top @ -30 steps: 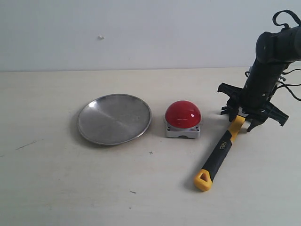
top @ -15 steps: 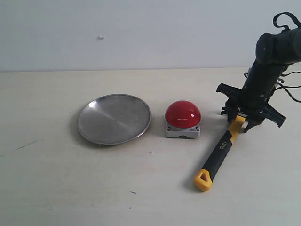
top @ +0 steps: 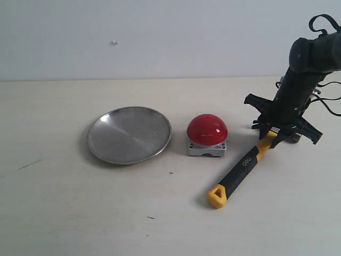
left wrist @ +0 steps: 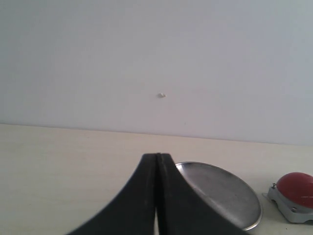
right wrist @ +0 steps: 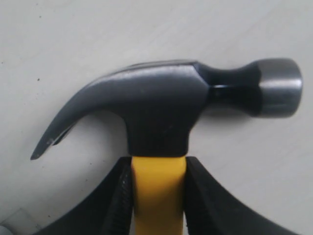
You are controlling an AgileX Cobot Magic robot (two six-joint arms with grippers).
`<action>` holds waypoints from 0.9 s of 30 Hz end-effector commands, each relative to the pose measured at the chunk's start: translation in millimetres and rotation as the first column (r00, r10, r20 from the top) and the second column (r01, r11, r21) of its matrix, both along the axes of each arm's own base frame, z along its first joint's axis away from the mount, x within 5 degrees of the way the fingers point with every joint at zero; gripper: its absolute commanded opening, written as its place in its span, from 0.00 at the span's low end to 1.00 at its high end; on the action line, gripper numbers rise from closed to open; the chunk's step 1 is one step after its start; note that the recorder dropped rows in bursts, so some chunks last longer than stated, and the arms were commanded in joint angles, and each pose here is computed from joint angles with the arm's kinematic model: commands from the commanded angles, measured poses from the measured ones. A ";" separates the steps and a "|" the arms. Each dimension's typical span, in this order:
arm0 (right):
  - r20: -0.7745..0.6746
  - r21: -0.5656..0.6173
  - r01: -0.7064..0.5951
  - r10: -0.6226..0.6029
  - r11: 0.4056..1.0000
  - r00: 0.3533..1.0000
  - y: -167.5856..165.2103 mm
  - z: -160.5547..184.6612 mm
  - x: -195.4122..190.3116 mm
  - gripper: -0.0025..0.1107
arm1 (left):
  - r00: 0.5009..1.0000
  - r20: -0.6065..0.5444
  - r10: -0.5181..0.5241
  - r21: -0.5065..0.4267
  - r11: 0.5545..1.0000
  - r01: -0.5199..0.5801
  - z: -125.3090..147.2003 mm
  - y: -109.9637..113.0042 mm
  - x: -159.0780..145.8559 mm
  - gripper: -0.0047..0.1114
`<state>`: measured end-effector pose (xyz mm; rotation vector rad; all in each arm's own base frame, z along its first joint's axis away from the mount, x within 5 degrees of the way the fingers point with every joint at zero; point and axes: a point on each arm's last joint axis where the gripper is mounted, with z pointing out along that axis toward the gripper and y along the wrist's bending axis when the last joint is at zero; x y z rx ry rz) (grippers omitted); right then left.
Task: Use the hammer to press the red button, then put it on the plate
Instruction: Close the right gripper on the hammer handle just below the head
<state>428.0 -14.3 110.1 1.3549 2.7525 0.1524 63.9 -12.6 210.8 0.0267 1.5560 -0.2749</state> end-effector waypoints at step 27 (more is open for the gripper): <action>-0.218 0.018 -0.049 0.051 0.999 0.975 1.2 -6.0 -18.9 0.02 | 1.000 0.007 -0.009 -0.004 1.000 0.009 0.0 -0.5 -0.5 0.04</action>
